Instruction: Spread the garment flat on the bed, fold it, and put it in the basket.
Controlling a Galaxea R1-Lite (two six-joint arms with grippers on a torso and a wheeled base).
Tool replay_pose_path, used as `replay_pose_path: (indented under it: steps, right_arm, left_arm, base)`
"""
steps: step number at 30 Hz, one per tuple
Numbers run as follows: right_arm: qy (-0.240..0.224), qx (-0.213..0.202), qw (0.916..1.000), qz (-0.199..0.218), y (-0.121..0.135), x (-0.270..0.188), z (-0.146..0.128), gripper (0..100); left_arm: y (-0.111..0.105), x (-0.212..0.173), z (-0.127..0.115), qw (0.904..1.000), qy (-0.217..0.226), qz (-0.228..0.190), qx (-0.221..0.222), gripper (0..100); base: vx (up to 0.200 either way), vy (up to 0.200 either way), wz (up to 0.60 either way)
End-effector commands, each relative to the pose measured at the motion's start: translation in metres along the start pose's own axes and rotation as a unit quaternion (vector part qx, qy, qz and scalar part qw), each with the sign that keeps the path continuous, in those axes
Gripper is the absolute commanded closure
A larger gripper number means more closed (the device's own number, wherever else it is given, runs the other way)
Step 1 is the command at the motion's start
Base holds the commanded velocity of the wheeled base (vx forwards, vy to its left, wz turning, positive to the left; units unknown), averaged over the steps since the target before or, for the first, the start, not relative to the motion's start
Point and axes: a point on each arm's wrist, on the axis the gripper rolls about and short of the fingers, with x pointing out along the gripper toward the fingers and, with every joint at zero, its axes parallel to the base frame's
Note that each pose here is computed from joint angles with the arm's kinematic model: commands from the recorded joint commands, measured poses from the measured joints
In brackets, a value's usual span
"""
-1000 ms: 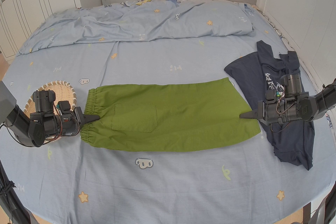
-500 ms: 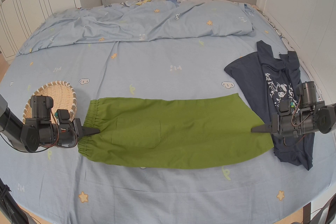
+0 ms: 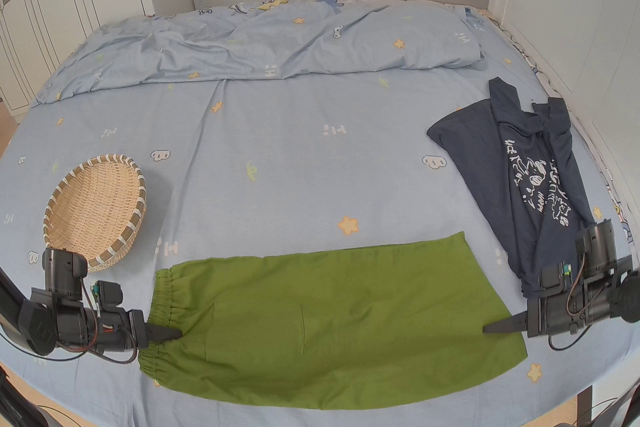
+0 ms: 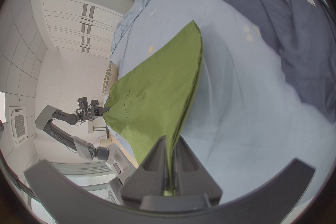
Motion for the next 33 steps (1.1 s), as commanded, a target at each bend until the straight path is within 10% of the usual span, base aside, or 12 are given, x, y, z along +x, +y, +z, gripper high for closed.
replay_pose_path:
  steps: [1,19,20,33]
  right_arm:
    - [0.023,0.006,0.9997,0.002,0.0,-0.002,-0.03,100]
    - [0.03,-0.002,0.9995,0.008,-0.012,0.015,-0.043,100]
    - [0.03,-0.004,0.9995,0.009,-0.011,0.015,-0.043,0]
    - [0.004,-0.003,1.0,0.008,-0.019,0.018,-0.036,0]
  left_arm:
    - [0.001,-0.012,-0.03,0.9998,0.017,0.01,0.008,100]
    - [0.022,-0.015,-0.05,0.9986,0.034,0.036,0.018,100]
    - [0.023,-0.015,-0.05,0.9986,0.034,0.036,0.017,100]
    - [0.013,-0.04,-0.036,0.9953,-0.047,0.07,0.048,100]
  base:
    - [0.0,0.0,0.0]
    - [0.0,0.0,0.0]
    - [0.0,0.0,0.0]
    - [0.0,0.0,0.0]
